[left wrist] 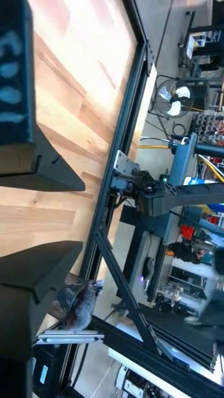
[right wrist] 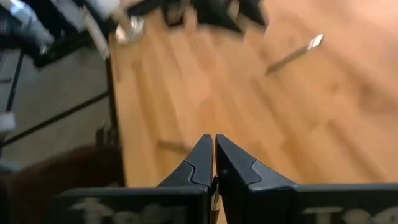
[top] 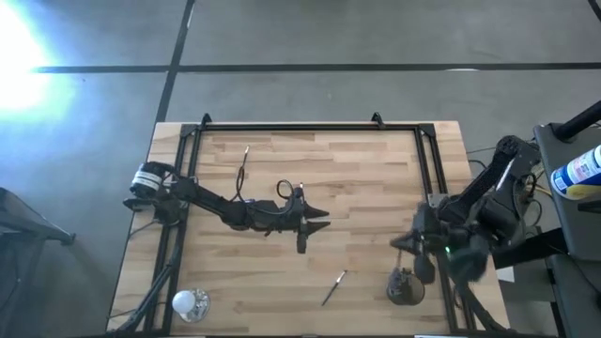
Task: Sort items
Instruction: Put the liner brush into the wire basket
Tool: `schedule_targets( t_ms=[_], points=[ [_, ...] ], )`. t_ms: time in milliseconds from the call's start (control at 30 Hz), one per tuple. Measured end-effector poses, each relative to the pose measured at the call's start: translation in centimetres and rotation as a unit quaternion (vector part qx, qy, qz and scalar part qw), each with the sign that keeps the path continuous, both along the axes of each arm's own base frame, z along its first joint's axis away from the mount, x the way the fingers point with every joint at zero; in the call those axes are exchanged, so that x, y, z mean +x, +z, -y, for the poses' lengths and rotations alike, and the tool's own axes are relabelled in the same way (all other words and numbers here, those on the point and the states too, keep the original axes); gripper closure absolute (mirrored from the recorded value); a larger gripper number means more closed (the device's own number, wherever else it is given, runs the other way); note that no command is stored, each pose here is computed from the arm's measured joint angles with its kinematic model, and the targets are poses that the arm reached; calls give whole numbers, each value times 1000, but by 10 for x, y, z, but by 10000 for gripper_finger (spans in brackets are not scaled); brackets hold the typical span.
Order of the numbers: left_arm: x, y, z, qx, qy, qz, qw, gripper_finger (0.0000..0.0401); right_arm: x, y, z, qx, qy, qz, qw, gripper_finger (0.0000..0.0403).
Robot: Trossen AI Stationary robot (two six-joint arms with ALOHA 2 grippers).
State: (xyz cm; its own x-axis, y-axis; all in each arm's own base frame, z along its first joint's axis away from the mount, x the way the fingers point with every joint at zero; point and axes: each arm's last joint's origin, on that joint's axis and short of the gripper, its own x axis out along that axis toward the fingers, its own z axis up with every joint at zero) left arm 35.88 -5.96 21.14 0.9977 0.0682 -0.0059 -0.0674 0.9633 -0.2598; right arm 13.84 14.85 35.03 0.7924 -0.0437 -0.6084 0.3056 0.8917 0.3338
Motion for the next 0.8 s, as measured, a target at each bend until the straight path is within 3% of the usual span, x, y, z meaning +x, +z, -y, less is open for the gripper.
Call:
schedule_targets(
  t_ms=[267, 567, 800],
  points=[
    [0, -1, 0, -5, 0, -3, 1000, 270, -26, -33, -46, 47, 9, -51, 998, 394],
    [0, -7, 0, -17, 1, -34, 999, 270, -27, -91, -69, -42, 10, -91, 995, 394],
    [-1, -12, -1, -34, 13, -60, 998, 270, -26, -106, -73, -41, 4, -117, 992, 392]
  ],
)
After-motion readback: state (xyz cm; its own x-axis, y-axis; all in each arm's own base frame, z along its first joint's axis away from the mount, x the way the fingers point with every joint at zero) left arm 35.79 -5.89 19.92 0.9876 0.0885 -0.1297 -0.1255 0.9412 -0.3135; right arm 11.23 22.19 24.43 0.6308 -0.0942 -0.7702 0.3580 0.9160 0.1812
